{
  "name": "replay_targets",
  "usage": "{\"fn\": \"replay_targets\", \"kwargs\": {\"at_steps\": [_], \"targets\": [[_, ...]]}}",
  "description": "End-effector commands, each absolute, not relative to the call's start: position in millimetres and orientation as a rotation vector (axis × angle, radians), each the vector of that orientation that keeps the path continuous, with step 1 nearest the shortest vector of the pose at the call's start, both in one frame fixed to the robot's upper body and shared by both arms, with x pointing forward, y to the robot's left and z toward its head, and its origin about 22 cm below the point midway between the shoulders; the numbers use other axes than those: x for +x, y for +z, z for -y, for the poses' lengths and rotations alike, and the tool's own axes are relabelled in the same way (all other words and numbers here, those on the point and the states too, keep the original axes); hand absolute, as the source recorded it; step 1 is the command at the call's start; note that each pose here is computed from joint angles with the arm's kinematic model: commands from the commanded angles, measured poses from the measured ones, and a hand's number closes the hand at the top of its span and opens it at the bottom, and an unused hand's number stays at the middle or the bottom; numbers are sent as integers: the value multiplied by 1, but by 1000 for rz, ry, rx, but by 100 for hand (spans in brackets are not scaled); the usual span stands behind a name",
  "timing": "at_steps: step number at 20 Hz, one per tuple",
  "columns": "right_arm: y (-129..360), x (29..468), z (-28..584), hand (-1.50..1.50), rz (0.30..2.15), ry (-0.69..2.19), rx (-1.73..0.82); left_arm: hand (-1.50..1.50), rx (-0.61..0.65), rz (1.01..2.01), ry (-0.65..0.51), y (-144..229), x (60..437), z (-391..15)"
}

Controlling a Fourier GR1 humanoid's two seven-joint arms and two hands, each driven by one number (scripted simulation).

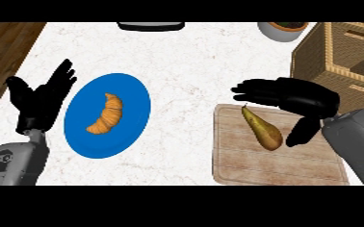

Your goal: Pick the pear from the cutting board and place it in the basket

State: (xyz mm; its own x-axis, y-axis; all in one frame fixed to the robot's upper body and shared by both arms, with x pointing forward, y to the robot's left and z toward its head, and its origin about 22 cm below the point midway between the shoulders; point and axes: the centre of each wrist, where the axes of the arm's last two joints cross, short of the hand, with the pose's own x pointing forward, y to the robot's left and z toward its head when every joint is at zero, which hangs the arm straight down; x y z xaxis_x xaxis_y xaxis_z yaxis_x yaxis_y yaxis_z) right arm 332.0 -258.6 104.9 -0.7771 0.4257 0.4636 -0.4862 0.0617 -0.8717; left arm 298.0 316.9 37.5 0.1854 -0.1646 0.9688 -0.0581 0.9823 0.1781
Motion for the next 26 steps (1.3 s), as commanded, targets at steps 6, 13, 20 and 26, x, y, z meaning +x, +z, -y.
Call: {"fn": "replay_targets", "kwargs": {"at_steps": [6,13,20,26], "targets": [[69,337,242,-150,1548,1943,35,0,197,1380,-81,40,301,-306],[43,366,257,-150,1535,1969,36,0,186,1372,-80,40,292,-328],[67,377,275,-150,1536,1934,95,0,191,1381,-82,23,287,-303],[25,350,275,-150,1525,1988,143,0,181,1383,-91,48,293,-310]]}}
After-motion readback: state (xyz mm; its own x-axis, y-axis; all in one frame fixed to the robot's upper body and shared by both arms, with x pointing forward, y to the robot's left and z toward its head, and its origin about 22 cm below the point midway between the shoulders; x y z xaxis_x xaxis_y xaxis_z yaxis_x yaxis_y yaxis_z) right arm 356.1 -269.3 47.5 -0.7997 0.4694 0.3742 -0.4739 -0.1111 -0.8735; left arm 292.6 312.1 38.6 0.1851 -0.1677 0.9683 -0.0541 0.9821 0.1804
